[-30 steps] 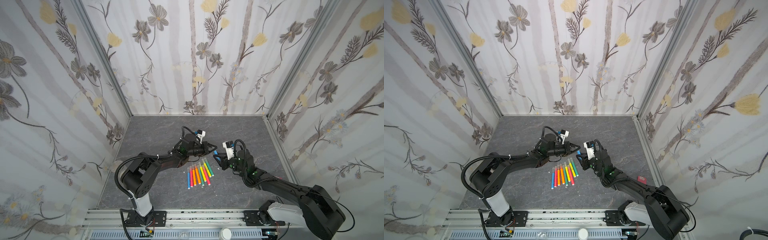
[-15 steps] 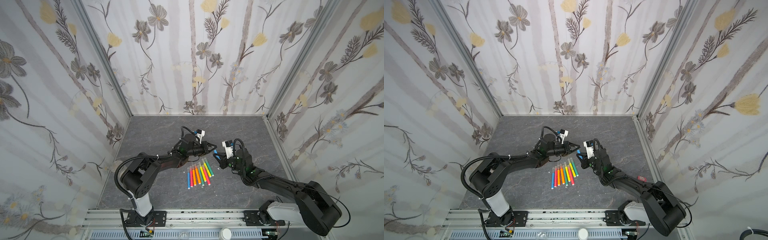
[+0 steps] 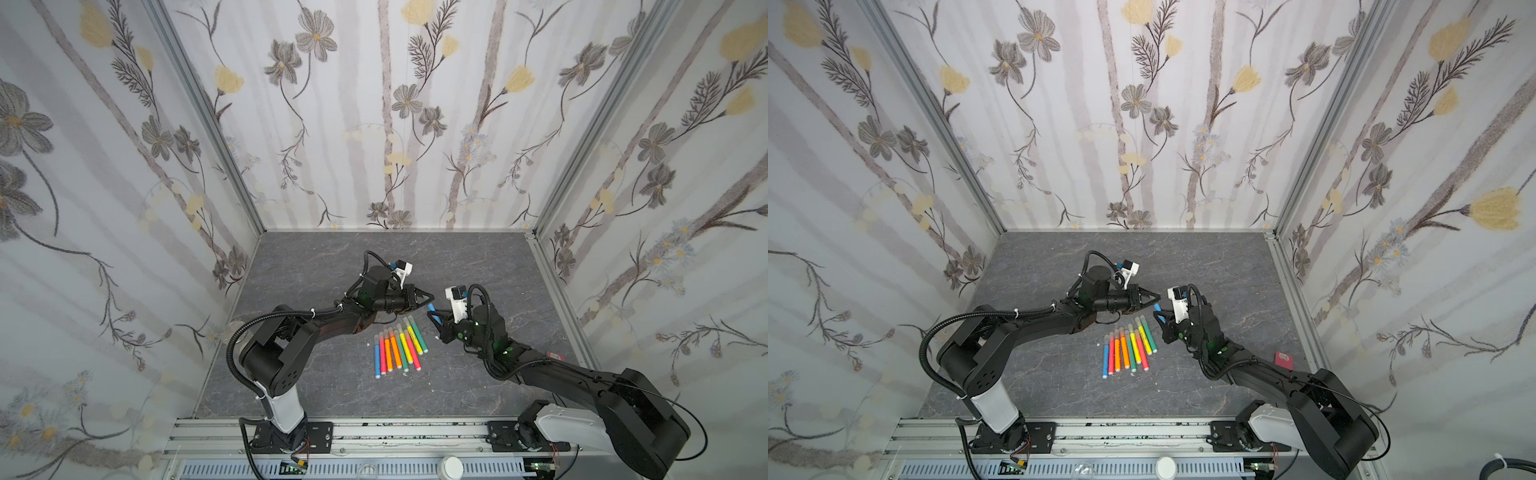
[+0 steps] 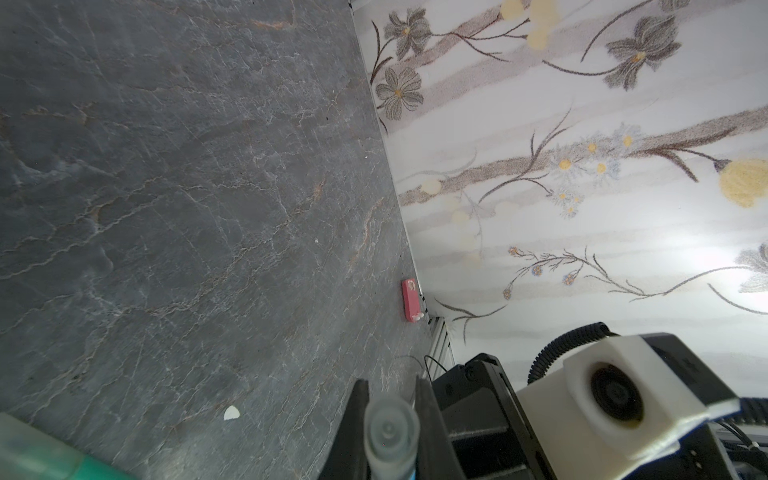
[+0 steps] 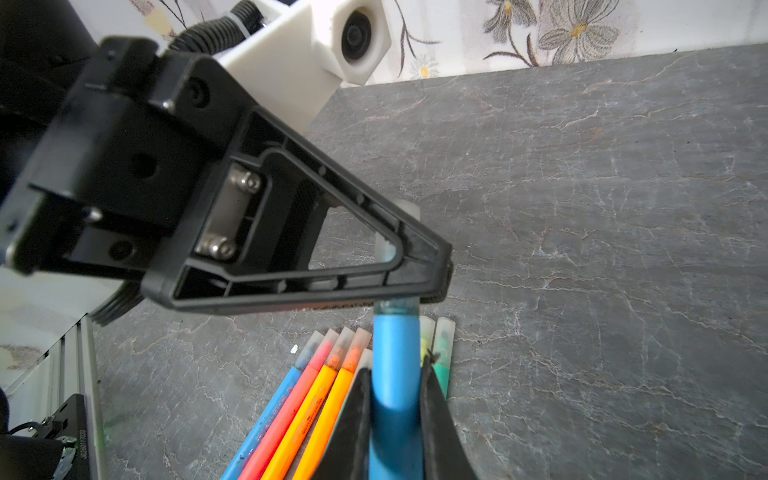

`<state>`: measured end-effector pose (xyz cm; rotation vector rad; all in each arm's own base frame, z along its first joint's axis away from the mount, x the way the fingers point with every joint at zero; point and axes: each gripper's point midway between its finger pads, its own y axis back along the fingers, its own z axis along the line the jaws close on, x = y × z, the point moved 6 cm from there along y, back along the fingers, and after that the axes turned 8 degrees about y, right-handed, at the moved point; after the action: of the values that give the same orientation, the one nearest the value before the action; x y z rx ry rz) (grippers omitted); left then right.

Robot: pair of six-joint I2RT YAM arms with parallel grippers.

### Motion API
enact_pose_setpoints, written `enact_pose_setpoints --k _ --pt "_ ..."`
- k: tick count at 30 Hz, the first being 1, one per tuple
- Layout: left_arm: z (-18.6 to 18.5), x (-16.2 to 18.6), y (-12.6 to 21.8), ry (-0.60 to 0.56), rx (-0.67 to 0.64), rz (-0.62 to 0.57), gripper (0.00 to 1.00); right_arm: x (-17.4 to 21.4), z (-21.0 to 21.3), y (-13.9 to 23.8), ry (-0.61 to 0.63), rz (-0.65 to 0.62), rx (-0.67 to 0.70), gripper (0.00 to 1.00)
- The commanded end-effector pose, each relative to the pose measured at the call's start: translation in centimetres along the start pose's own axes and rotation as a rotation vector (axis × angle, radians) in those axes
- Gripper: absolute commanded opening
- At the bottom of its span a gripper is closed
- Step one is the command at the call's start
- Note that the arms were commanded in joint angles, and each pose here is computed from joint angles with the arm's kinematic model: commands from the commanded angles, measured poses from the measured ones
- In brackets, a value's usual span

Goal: Open the pen caps
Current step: 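Pull the right gripper back with the marker while the left gripper holds the cap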

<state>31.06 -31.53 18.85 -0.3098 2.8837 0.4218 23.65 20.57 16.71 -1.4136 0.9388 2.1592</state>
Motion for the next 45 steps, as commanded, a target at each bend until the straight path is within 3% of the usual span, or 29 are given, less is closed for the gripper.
enact_pose_setpoints --k 1,25,31,36,45 --pt "1.5 -4.5 1.3 -0.07 -0.14 -0.255 0.0 1.8 0.7 0.6 -0.018 0.064 -0.048 0.0" --pt "2.0 -8.3 2.0 -0.107 -0.198 -0.359 0.0 4.4 0.9 3.3 -0.034 0.084 -0.008 0.0" --pt "3.2 -8.5 3.5 -0.1 -0.227 -0.373 0.0 4.1 -0.9 3.5 -0.048 0.092 0.159 0.0" --pt "5.7 -9.8 6.5 -0.083 -0.328 -0.407 0.0 4.0 -4.0 3.0 -0.086 0.171 0.345 0.0" --pt "9.4 -11.9 7.9 -0.142 -0.643 -0.354 0.0 4.5 -7.2 -0.5 -0.075 0.365 0.433 0.0"
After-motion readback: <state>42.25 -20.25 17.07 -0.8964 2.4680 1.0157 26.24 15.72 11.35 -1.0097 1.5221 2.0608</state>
